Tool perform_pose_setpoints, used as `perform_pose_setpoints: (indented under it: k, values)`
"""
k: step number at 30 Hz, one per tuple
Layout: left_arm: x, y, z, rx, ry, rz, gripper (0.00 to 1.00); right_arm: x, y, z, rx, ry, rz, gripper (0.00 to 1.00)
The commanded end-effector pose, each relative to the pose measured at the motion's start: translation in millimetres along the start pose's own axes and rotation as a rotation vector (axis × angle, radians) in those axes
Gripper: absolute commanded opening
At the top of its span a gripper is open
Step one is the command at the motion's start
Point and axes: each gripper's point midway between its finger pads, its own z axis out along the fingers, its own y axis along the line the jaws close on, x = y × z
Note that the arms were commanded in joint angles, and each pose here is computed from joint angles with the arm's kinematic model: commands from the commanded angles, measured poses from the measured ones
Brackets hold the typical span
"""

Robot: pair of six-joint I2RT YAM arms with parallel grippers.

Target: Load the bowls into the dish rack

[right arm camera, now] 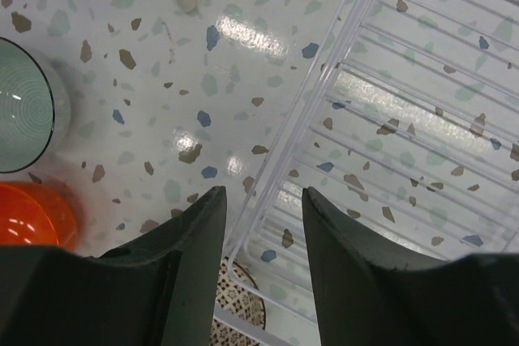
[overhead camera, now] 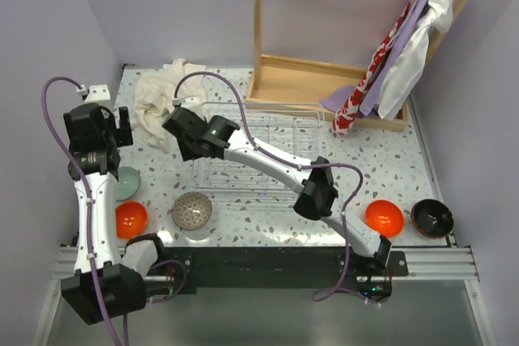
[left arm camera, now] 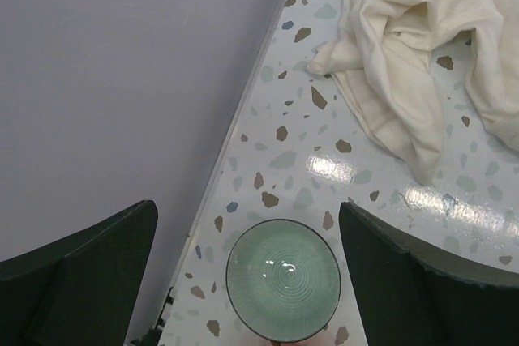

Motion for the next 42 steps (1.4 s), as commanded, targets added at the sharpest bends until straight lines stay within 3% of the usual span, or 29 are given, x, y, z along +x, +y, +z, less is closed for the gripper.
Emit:
perform_pose_setpoints:
  k: [1, 10, 13, 20, 22, 37, 42]
  values:
    - [10.1, -1.1, -4.3, -0.003, 0.028, 0.023, 1.0, -8.1, 14.4, 17.8, -0.035, -0.044, 0.077, 0.48]
    - [20.3, -11.3, -3.0, 0.008, 0.064, 0.021, 0.99, -9.8, 16.5, 46.0, -0.031, -0.079, 0.097, 0.45]
    - [20.8, -14.7, -4.0, 0.019, 0.065, 0.022, 0.99, -5.4, 11.0, 48.2, -0.001, -0.074, 0.097, 0.38]
    - [19.3, -18.7, -6.7, 0.033, 0.057, 0.019, 0.99, -10.5, -9.3, 33.6, 0.077, -0.098, 0.077, 0.04]
    - [19.3, -21.5, -7.1, 0.045, 0.055, 0.011, 0.99, -20.1, -15.8, 21.9, 0.091, -0.123, 0.064, 0.0]
    - [8.6, -40.5, -8.2, 0.126, -0.004, -0.005, 0.99, -34.2, -36.6, -66.4, 0.099, -0.19, -0.061, 0.0]
    - [7.6, -48.8, -12.5, 0.16, -0.009, -0.015, 0.99, -16.1, -46.1, -81.1, 0.065, -0.131, -0.178, 0.0]
